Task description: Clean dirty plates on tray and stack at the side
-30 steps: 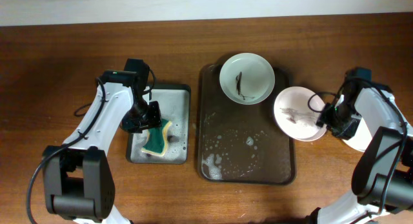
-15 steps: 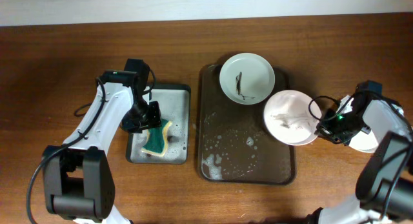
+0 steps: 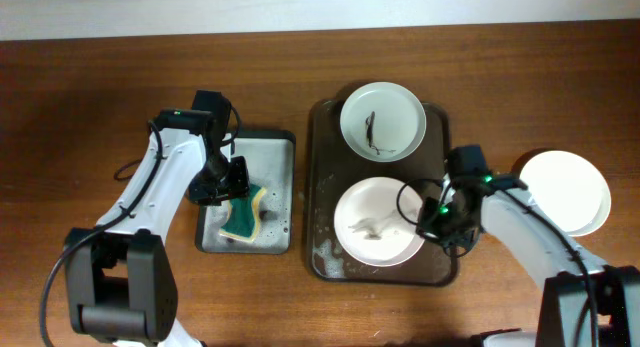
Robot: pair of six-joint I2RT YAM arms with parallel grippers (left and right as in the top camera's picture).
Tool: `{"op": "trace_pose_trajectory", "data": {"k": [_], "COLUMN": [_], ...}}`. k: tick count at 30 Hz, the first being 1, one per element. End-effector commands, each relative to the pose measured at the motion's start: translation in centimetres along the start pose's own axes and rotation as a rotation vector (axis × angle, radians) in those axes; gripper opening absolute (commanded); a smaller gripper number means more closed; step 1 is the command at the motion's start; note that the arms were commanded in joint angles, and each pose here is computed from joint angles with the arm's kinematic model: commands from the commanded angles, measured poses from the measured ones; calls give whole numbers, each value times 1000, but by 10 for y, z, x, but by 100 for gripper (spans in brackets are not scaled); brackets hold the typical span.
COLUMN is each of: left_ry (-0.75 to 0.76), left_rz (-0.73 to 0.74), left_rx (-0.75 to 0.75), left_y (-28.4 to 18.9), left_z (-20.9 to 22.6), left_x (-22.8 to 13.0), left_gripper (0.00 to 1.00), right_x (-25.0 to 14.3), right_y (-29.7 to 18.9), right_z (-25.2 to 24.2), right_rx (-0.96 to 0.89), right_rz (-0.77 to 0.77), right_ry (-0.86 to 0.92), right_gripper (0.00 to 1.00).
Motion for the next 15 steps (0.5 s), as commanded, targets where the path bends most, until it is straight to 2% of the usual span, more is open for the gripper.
{"op": "trace_pose_trajectory", "data": {"k": [1, 7, 12, 15], "left_ry": [22, 52, 149, 50], "left_rz": [-25, -42, -96, -120], "left_rx": [-23, -29, -44, 60], "left_y": [-10, 4, 42, 59], "left_z": [-1, -9, -35, -22], "left_x": [-3, -4, -13, -19], "left_gripper": [49, 54, 60, 54], "right_x": [9, 38, 30, 21], "right_y": [-4, -93, -135, -135], "right_z": [7, 38, 46, 42], "right_rx": [-42, -63, -31, -45], "right_rz": [-81, -307, -387, -353], "right_ry": [26, -274, -314, -308], "right_gripper": [39, 41, 41, 41]}}
Point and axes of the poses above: each gripper's point midway between its finger pads, its own y axis out along the fingers, its own z axis along the line the jaws close on, x = y × z, the point moved 6 cm from there along -y, back along the fingers, and after that the axes turned 1 degree about -y, right-handed, at the moved point
